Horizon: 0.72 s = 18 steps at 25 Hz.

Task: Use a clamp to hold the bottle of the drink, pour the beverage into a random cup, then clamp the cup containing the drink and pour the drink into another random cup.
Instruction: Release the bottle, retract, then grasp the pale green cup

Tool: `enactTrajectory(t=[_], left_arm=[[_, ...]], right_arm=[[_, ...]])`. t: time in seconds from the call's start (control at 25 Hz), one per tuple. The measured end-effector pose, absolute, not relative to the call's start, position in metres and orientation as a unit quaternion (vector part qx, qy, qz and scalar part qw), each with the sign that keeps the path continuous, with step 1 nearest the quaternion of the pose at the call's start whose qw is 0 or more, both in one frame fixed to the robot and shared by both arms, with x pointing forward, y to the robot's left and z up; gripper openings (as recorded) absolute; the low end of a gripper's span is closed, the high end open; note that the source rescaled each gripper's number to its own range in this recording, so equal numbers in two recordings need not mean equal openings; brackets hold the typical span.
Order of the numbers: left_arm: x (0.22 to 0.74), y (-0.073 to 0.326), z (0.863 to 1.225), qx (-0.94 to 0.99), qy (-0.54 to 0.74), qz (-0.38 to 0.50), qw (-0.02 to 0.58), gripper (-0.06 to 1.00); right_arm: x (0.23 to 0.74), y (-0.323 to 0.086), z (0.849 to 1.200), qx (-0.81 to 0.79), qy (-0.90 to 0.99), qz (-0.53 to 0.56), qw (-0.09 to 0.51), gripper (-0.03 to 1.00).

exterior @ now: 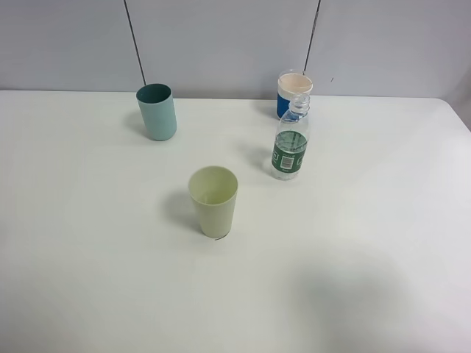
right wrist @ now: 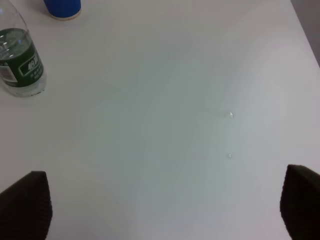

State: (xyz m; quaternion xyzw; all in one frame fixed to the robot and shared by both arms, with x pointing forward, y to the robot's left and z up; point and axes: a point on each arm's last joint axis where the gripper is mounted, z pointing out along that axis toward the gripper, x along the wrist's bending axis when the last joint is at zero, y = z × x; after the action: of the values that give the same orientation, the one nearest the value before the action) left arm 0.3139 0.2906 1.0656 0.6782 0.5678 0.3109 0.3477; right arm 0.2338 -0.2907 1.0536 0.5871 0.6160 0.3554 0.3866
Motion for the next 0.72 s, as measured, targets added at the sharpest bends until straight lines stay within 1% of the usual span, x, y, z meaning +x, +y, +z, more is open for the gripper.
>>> enactTrajectory(t=[0.12,0.32,0.52,0.72], left_arm=[[0.323,0.289,1.062,0.694,0.565,0.290,0.339,0.90],[0.332,0.287,1.056,0.703,0.570,0.266,0.331,0.98],[0.335,0.288,1.041,0.702,0.566,0.277,0.331,0.98],[0.336,0.281,1.032,0.716,0.548,0.258,0.347,0.99]], right_arm=[[0.234,-0.291,1.054,0.587,0.616,0.355,0.387,0.82],[0.234,-0.291,1.054,0.587,0.616,0.355,0.387,0.82],[0.234,-0.291,1.054,0.587,0.616,0.355,0.387,0.82],[0.234,-0.291,1.054,0.587,0.616,0.355,0.387,0.82]])
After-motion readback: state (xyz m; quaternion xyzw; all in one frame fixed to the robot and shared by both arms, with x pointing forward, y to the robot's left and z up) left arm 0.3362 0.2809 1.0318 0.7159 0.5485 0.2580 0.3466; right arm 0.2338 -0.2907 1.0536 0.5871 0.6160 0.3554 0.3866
